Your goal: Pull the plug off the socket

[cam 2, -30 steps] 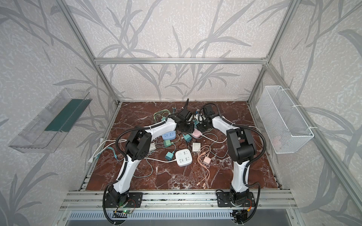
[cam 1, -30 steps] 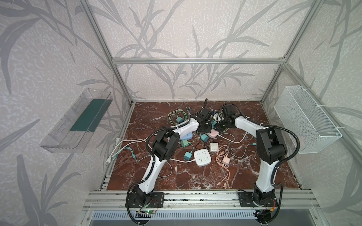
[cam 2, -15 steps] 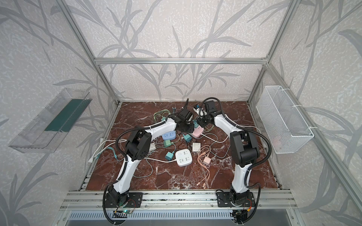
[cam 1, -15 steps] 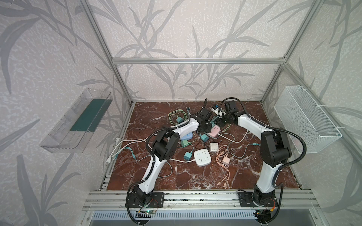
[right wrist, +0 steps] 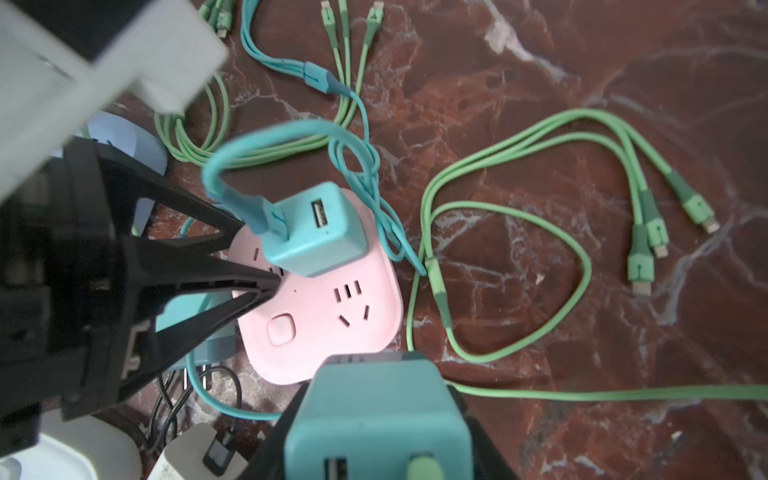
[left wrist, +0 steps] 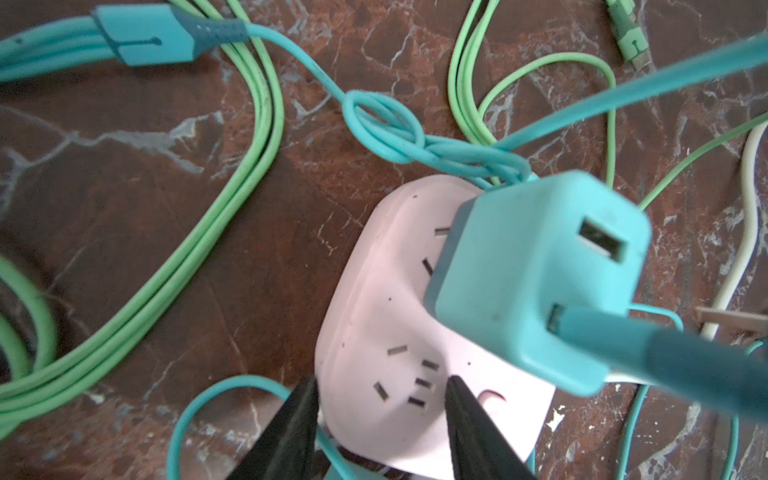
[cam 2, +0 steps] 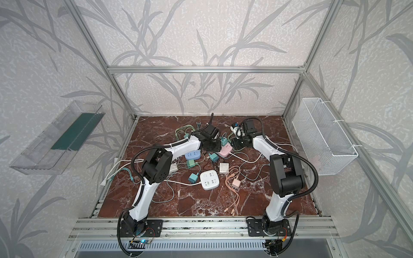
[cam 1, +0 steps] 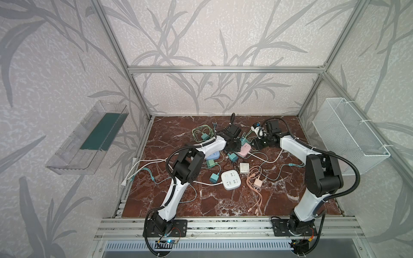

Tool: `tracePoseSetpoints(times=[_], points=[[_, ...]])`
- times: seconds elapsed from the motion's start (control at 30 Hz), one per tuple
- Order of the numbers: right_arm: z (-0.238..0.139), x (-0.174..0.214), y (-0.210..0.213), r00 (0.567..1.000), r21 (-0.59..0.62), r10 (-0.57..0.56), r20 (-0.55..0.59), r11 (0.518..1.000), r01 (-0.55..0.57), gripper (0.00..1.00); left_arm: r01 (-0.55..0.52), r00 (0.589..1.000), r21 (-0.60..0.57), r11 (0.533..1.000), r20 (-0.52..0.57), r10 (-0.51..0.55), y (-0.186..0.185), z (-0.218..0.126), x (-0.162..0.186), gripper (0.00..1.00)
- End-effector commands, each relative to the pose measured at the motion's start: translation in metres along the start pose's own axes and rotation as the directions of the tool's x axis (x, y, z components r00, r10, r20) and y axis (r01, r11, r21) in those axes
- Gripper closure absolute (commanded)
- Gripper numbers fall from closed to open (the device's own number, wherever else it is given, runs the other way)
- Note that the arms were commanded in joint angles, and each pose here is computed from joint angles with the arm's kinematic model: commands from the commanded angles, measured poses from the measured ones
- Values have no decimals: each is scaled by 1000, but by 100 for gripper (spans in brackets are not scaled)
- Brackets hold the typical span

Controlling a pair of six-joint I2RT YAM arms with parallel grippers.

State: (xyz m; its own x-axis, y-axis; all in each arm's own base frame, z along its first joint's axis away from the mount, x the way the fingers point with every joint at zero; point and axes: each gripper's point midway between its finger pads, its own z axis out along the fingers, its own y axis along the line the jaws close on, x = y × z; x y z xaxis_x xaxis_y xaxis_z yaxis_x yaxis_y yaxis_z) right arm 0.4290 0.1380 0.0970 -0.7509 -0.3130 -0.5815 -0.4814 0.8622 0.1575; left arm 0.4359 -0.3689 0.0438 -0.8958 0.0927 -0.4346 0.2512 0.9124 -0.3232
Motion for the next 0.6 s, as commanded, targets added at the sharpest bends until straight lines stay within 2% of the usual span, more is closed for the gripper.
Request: tracePoseSetpoints(times=[0.0,0.2,0.57], points=[[-9,14,1,994,-23,99,-45,995,-101,76,39,989,-55,998,-137,-46,17,12,46,50],[-5,36,-5,974,-43,211,-84,976,-215,77,48,993,-40,998,-109,-52,13,6,41,50],[6,69,-11,931,-24,326,-168,942,-334,74,53,997,-15,998,-62,-54,8,-6,32,50]])
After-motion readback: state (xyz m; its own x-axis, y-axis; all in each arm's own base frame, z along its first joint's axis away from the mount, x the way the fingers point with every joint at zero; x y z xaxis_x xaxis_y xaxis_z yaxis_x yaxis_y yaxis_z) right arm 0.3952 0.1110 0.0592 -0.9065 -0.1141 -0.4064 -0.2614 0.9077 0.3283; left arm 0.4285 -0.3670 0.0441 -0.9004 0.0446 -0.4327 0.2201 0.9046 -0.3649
